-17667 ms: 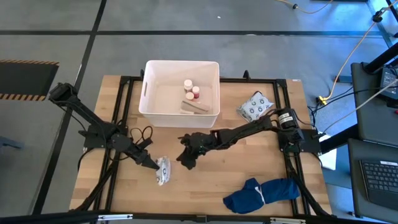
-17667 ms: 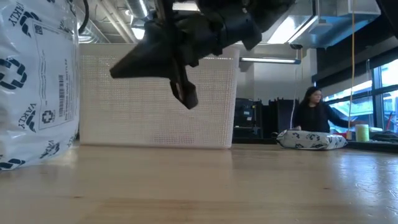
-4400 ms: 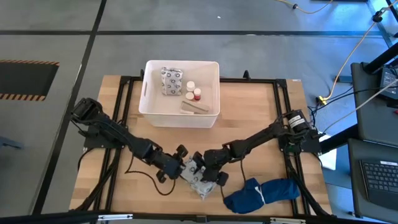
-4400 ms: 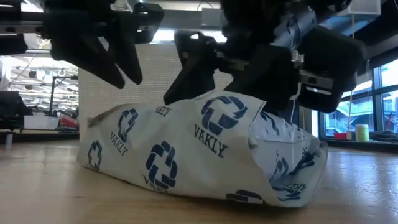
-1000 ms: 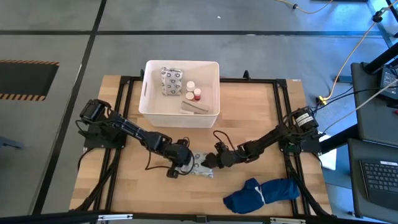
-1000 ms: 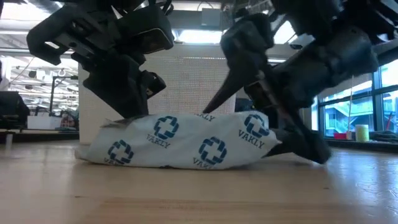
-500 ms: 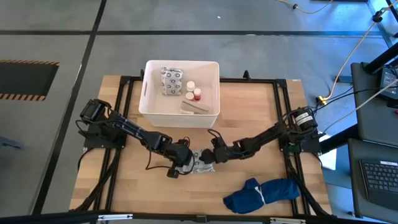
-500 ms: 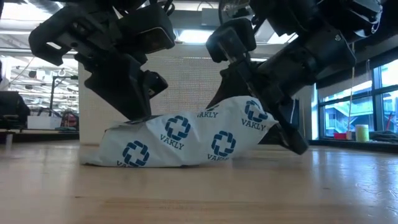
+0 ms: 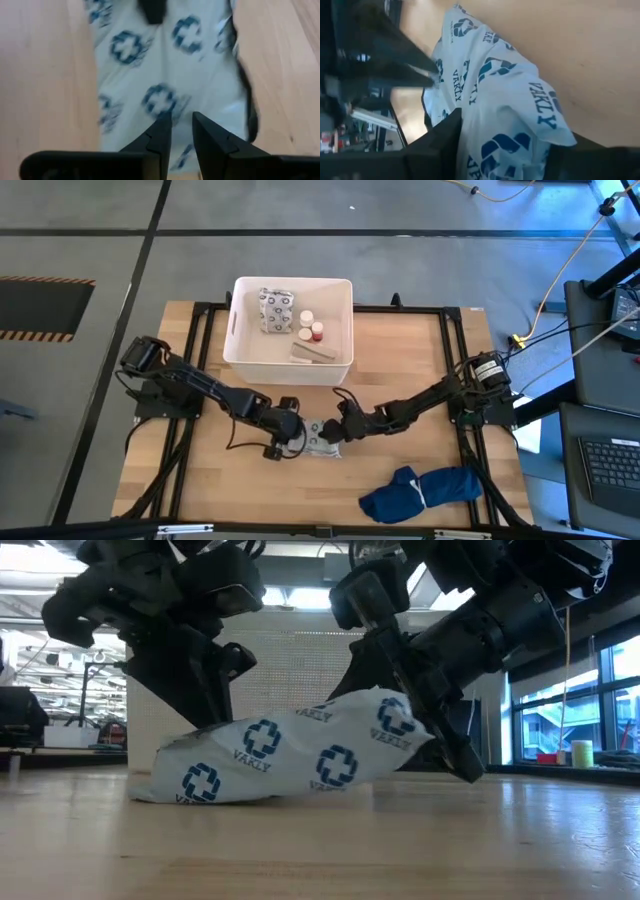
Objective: Pick & place medical supplies in basket/bin
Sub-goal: Put the mailer bag into the white bin
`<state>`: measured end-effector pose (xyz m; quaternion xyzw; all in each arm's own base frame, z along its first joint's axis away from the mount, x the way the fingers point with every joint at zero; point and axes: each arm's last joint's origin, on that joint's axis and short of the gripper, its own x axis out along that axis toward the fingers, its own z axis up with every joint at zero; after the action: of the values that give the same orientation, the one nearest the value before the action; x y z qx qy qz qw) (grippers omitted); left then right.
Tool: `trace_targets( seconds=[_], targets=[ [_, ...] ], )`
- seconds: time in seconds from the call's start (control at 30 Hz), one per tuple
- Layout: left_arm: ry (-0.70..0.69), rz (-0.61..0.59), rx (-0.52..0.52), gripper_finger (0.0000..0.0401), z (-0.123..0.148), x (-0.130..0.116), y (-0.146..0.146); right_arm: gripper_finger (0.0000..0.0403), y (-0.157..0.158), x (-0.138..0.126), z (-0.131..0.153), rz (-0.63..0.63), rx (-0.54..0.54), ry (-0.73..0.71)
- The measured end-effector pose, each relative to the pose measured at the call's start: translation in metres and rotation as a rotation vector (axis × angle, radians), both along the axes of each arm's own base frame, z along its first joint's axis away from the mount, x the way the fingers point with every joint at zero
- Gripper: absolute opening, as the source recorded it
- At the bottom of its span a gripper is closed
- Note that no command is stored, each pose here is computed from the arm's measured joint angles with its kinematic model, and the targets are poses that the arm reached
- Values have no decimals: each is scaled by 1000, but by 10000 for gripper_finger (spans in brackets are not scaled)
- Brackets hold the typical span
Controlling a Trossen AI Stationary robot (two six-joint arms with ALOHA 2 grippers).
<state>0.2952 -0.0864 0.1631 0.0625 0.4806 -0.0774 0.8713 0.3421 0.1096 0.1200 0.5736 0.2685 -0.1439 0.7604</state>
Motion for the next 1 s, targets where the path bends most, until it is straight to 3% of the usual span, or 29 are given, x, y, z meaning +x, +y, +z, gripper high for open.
trace_targets(
  seconds=[0.23,0.47,0.7,1.0],
  targets=[
    [36,37,32,88,7,-9,4,175,2,0,1,67,-18,-4],
    [6,88,-12,107,27,-19,7,175,3,-1,3,162,-75,-17],
    [-233,89,-105,110,83,-31,10,177,0,6,32,277,-194,-120],
    [-666,74,-259,102,184,-71,21,177,-16,14,122,400,-446,-257]
  ],
)
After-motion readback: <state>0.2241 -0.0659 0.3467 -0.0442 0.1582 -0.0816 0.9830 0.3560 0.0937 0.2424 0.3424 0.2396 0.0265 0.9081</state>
